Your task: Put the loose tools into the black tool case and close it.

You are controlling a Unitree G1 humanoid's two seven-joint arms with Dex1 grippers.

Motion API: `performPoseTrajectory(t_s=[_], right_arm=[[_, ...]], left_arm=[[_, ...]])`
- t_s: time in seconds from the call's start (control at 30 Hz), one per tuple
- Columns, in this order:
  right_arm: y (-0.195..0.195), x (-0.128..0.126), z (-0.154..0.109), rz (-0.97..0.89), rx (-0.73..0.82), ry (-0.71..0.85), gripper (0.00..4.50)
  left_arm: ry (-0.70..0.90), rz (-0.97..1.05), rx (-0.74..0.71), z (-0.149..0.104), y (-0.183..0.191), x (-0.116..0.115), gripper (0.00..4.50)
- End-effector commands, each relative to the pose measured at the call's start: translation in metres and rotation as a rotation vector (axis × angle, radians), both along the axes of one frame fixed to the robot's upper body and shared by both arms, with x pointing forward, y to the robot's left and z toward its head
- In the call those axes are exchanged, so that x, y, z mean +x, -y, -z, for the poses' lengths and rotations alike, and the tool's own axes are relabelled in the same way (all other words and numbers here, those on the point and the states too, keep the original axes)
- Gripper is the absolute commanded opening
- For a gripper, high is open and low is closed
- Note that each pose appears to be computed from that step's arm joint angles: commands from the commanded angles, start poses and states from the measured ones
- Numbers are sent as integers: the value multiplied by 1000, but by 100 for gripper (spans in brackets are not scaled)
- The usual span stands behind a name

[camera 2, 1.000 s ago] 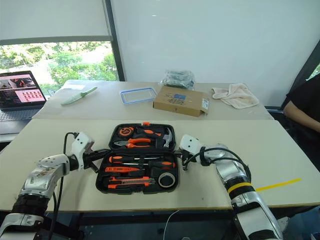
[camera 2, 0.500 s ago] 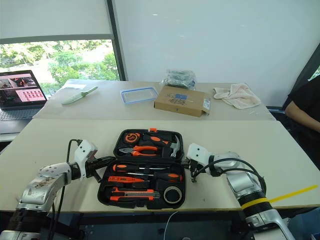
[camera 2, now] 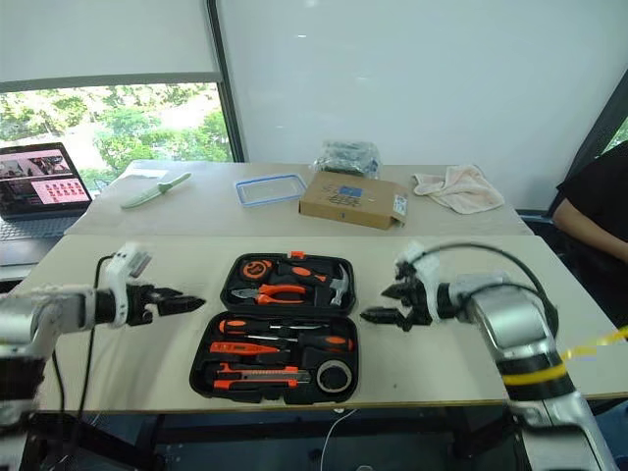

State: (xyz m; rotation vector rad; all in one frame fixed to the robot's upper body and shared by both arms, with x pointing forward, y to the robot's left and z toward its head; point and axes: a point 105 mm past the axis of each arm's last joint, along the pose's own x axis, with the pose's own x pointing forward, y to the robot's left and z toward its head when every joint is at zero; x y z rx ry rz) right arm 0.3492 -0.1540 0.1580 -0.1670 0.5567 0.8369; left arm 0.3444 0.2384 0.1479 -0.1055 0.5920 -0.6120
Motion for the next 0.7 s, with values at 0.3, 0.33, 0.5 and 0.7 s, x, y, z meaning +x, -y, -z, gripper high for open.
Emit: performPoseTrajectory(t_s=[0.3, 0.33, 0.5, 0.7], right_arm=[[-32, 42, -1, 172, 80, -139, 442], [-35, 43, 3, 168, 67, -147, 442], [-37, 46, 14, 172, 17, -167, 442], [-34, 47, 19, 170, -28, -181, 276]], left_arm=[[-83, -26, 68, 8, 13, 21, 422], [-84, -32, 74, 8, 11, 21, 422], [-87, -45, 96, 11, 7, 21, 422], [-84, -75, 113, 14, 3, 22, 371]])
